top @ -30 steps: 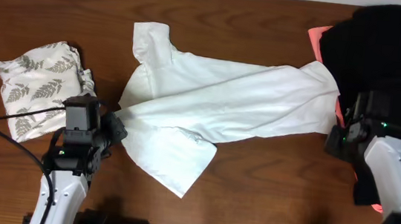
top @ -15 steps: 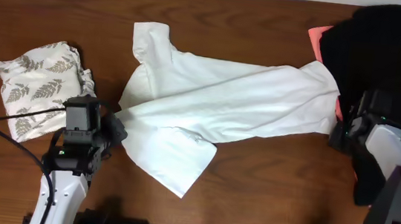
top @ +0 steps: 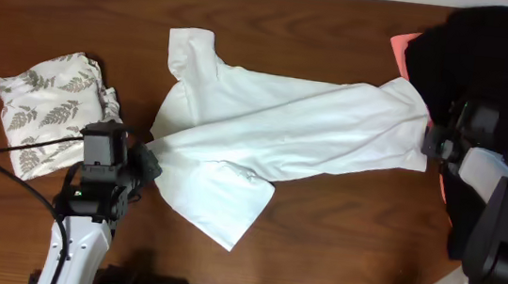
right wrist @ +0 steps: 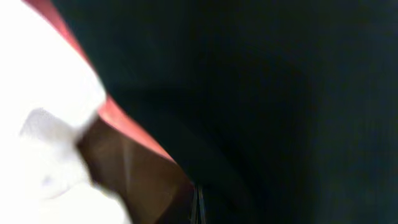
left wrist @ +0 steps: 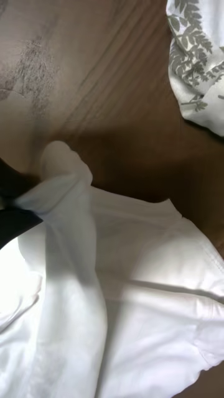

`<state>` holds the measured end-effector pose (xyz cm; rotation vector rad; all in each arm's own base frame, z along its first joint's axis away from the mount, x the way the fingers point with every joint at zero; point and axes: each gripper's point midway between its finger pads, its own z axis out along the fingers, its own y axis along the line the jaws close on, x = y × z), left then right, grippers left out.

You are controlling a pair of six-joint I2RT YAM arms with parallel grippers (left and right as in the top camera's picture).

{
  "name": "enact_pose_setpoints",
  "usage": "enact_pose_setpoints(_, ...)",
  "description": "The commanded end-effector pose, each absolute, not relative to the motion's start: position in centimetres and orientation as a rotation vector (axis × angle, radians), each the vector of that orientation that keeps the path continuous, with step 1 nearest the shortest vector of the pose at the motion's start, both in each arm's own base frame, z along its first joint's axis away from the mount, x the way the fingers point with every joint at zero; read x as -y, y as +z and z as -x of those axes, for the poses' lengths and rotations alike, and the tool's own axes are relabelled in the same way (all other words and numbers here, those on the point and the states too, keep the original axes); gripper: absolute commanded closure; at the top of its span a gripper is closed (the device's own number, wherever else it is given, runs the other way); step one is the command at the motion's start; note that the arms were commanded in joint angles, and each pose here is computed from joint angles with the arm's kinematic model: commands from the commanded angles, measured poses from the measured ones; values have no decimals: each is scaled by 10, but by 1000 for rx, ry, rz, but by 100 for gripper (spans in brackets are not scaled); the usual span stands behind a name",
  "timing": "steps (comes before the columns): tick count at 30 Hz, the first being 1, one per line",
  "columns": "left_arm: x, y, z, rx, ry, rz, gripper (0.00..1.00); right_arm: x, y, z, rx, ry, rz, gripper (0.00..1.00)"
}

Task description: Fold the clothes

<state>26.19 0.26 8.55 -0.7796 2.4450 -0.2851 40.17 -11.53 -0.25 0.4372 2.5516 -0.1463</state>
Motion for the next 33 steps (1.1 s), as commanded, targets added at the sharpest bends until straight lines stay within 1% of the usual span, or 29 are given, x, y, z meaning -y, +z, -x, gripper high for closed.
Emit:
enact_pose_setpoints(1,-3,90,-264,-2441,-289,763,94,143,-31,-383,-2582,-210,-596,98)
enact_pose_setpoints(3,-3,90,-264,-2441,-289,763,94,170,-27,-379,-2526,-267,-742,98)
enact_pose_setpoints(7,-3,89,-264,-2444,-288,764,94,222,-16,-367,-2448,-313,-909,98)
enact_pose_setpoints(12,-3,89,-264,-2444,-288,764,94,280,-10,-330,-2391,-326,-1117,97)
enact_pose_setpoints(17,-3,89,-264,-2444,-288,764,94,304,-13,-302,-2353,-238,-1242,98)
enact_pose_setpoints(20,-3,89,-263,-2445,-288,764,94,307,-11,-300,-2311,-153,-1282,98)
enact_pose_setpoints(21,-3,89,-263,-2447,-288,765,94,305,-9,-304,-2298,-103,-1270,98)
enact_pose_setpoints(24,-3,88,-263,-2449,-287,765,94,285,7,-335,-2272,104,-1152,92)
enact_pose_setpoints(26,-3,89,-263,-2448,-287,765,94,262,22,-360,-2275,252,-996,91)
enact_pose_setpoints(29,-3,89,-263,-2448,-287,765,94,221,41,-387,-2314,396,-751,95)
enact_pose_setpoints(33,-3,89,-263,-2448,-286,766,94,165,39,-401,-2436,436,-448,96)
